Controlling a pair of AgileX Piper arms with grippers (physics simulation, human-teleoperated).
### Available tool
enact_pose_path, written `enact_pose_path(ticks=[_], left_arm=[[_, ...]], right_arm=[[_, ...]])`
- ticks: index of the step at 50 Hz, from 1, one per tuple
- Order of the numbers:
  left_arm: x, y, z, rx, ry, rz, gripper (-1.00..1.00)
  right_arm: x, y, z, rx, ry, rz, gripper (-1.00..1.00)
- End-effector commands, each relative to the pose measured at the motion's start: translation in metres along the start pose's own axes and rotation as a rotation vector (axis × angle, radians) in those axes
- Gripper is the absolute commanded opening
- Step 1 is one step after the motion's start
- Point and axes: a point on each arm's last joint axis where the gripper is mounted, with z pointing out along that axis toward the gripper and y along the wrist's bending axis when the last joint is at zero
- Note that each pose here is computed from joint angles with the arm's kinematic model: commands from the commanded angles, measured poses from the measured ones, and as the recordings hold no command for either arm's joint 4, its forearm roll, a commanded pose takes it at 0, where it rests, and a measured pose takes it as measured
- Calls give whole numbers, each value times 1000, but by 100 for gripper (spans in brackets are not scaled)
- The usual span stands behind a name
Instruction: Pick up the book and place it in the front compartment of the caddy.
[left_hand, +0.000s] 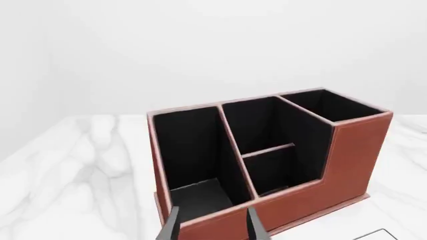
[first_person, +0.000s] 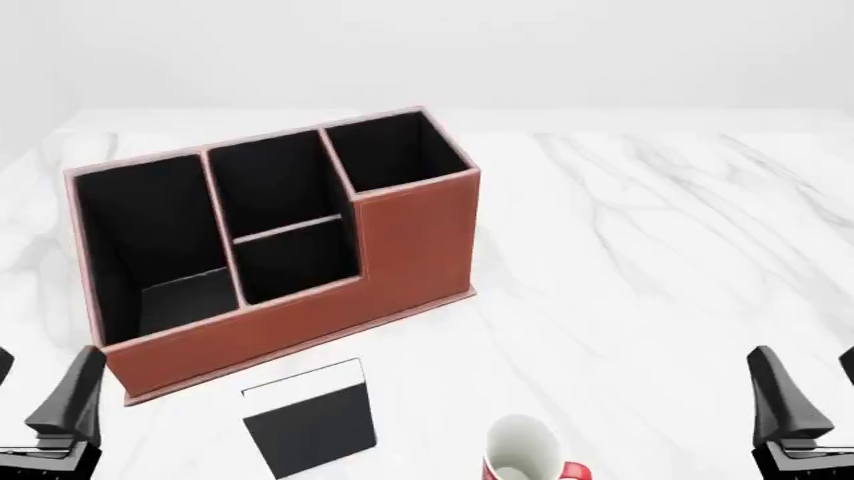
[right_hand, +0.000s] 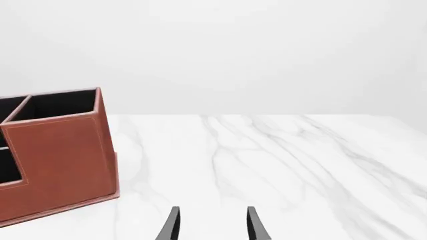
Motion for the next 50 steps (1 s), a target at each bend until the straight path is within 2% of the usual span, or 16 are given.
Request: enact_pose_path(ticks=[1,21,22,25,27,28,30,31,33,34,35,39,40,41,44,50], left_arm=[[-2,0,0,0,0,0,100],[-3,0,0,0,0,-13,100],[-1,1,7,-11,33,-12,100],[-4,-1,7,14,36,7,100],[-4,-1,14,8,64,-50,100],[-2,1,25,-14,113,-40,100],[-13,1,23,-13,92,-42,100],[-19,-1,19,16,74,-69,100],[-25,-1,19,11,80,-59,100],[-35,-2,27,20,106,-16,100],[-35,-2,27,20,106,-16,100],[-56,-12,40,130,154,9,100],[-56,-12,40,130,154,9,100],[-62,-15,46,155,179,37,100],[-75,-16,51,162,213,79,100],[-102,-20,53,206,237,88,100]], right_arm=[[-1,0,0,0,1,-1,100],[-1,0,0,0,0,-1,100],[-1,0,0,0,0,-1,100],[-1,0,0,0,0,-1,100],[-1,0,0,0,0,-1,100],[-1,0,0,0,1,-1,100],[-1,0,0,0,0,-1,100],[-1,0,0,0,0,-1,100],[-1,0,0,0,0,-1,100],[-1,0,0,0,1,-1,100],[-1,0,0,0,1,-1,100],[-1,0,0,1,0,-1,100],[-1,0,0,1,0,-1,100],[-1,0,0,0,0,-1,100],[-1,0,0,0,1,-1,100],[-1,0,0,0,0,-1,100]])
